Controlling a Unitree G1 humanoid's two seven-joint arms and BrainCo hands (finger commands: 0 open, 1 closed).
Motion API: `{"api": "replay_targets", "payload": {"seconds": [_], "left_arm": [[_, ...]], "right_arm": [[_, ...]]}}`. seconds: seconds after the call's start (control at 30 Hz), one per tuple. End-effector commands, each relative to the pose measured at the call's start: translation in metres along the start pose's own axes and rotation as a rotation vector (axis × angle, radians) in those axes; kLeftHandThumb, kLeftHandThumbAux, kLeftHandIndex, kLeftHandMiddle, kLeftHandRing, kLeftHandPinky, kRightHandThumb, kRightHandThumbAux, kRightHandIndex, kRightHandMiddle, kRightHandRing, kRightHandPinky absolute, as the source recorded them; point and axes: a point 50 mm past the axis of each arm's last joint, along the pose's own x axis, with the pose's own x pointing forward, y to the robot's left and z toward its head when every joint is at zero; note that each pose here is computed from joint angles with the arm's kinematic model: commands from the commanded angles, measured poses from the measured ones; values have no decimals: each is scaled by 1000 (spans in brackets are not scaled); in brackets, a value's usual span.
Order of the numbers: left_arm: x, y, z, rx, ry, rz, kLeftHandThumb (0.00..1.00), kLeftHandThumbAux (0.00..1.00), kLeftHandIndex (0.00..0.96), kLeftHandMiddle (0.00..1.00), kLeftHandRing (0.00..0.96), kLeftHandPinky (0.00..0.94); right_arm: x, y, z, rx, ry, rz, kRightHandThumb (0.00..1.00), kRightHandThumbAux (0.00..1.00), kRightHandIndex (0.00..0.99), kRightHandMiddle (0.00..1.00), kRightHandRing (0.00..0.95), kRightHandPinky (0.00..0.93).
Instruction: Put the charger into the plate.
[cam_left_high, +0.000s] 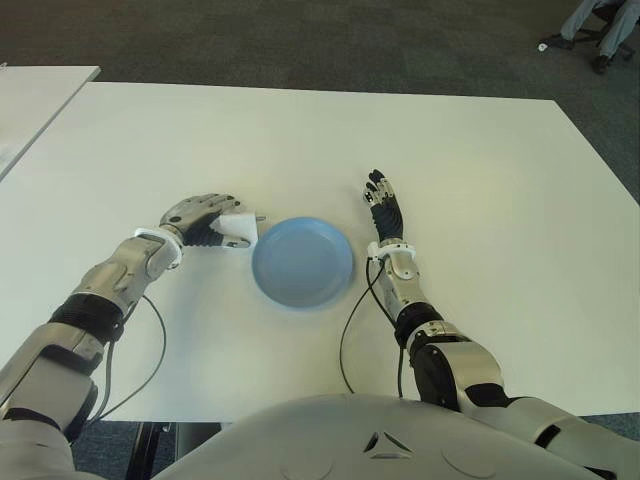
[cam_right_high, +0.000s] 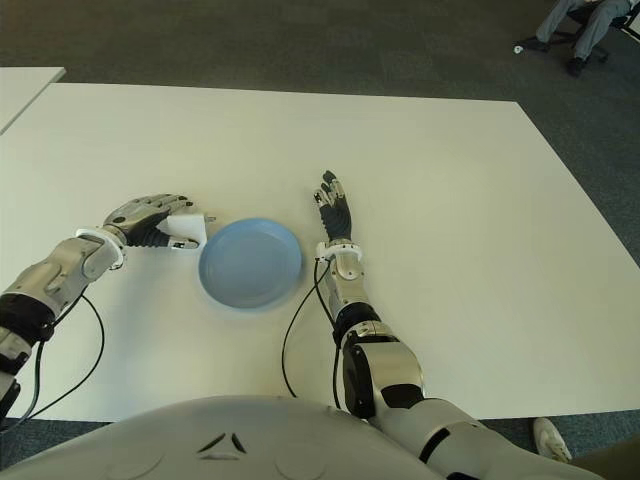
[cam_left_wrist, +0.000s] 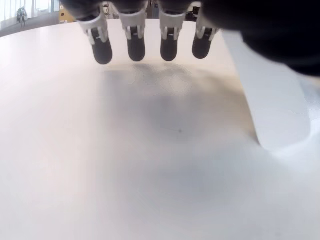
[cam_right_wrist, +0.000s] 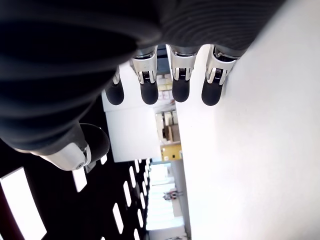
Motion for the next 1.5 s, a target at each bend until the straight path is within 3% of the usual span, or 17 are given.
{"api": "replay_targets", "payload": {"seconds": [0.03,0.47,0.6,0.67,0.7,0.77,0.93,1.03,1.13,1.5], "left_arm": [[-8,-20,1,47,-15,-57,166,287,0,0,0,0],[-12,-17,7,64,-60,29,180,341,1,41,41,113],[-13,-17,8,54,-74,39,189,371,60,164,165,221],[-14,-16,8,44,-83,50,229,412,148,249,239,279],[-14,-16,8,40,-87,56,284,445,232,361,351,369],[-15,-16,8,32,-94,72,361,482,338,499,487,479],[-16,-15,9,13,-93,142,485,522,486,647,639,630],[-16,-16,9,19,-76,185,640,637,454,707,702,710],[-17,-16,9,25,-65,222,695,676,445,742,735,761],[-17,-19,8,10,-58,302,737,695,443,820,813,825]], "right_arm": [[-12,4,-20,26,105,-12,0,500,33,33,16,46],[-11,3,-20,26,116,-16,0,495,48,56,34,56],[-11,3,-20,22,117,-18,0,498,54,62,39,61],[-11,4,-20,21,118,-19,0,498,56,65,43,64],[-11,4,-20,20,119,-20,0,497,57,67,45,67],[-11,4,-20,19,121,-21,0,497,59,71,49,70],[-10,4,-20,14,122,-23,0,495,61,77,57,72],[-10,4,-20,14,124,-24,0,497,59,77,59,74],[-10,4,-20,16,126,-26,0,500,57,79,62,79],[-10,5,-21,25,133,-34,0,505,56,104,84,98]]}}
